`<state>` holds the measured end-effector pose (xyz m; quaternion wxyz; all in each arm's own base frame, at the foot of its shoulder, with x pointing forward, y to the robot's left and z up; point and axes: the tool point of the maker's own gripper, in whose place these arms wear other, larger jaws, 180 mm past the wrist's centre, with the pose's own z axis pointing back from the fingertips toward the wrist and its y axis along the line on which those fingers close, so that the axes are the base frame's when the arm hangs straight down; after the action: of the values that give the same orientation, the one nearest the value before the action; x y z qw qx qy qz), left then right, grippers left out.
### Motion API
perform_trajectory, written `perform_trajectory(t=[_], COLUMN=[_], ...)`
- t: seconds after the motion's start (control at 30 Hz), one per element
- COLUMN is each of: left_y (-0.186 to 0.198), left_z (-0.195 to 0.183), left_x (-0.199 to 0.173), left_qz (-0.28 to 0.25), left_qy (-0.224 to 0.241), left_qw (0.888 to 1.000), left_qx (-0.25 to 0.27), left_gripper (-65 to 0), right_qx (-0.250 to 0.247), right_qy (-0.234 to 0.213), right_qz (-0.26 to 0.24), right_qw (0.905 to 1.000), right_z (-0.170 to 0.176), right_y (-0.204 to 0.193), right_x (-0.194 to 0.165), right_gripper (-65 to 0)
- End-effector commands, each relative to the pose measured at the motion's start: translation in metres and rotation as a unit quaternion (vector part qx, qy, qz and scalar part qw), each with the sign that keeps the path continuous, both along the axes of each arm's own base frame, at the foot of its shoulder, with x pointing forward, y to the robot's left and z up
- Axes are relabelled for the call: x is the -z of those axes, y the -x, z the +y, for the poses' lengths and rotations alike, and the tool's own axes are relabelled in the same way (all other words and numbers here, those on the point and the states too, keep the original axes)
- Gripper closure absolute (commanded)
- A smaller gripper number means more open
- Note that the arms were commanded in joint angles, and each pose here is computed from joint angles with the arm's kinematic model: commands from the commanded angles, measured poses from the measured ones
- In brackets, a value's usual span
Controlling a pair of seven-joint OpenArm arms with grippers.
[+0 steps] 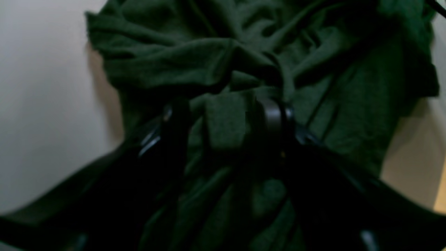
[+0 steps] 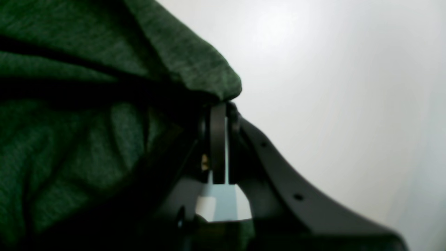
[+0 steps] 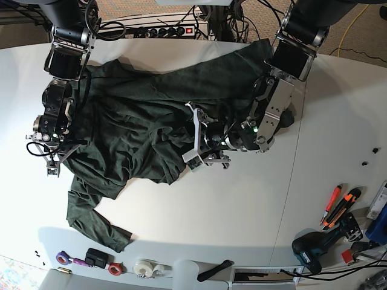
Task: Layout the t-shirt on the table in an organized manner, then fold the t-shirt properly
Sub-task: 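Drag the fabric with the left gripper to smooth the shirt body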
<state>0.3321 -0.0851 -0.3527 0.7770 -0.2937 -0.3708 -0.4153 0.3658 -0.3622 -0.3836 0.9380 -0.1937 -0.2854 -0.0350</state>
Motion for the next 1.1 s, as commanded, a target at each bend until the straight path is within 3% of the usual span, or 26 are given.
perform_trajectory(t=[0.0, 0.17, 0.43, 0.8, 1.07], left_y=[-0.011, -0.01, 0.004, 0.003, 0.013], left_z=[-0.004, 0.002, -0.012, -0.007, -0.012], left_x=[-0.014, 0.006, -0.007, 0.001, 0.001], left_qz=[-0.019, 0.007, 0.025, 0.025, 0.042], left_qy=[0.012, -0.001, 0.049, 0.022, 0.046], left_qw=[1.0, 1.0, 0.998, 0.999, 0.998], left_qx=[-0.005, -0.014, 0.022, 0.02, 0.026], left_gripper=[-30.5, -30.5, -30.5, -30.5, -30.5], right_qx=[0.003, 0.002, 0.002, 0.002, 0.002], right_qy=[0.006, 0.006, 0.006, 0.006, 0.006], right_qz=[-0.018, -0.018, -0.018, -0.018, -0.018], right_qw=[0.9998, 0.9998, 0.9998, 0.9998, 0.9998], right_z=[-0.005, -0.005, -0.006, -0.006, -0.006], right_y=[-0.008, -0.009, -0.009, -0.009, -0.009], right_x=[-0.014, -0.014, -0.014, -0.014, -0.015], right_gripper=[0.0, 0.0, 0.0, 0.0, 0.0])
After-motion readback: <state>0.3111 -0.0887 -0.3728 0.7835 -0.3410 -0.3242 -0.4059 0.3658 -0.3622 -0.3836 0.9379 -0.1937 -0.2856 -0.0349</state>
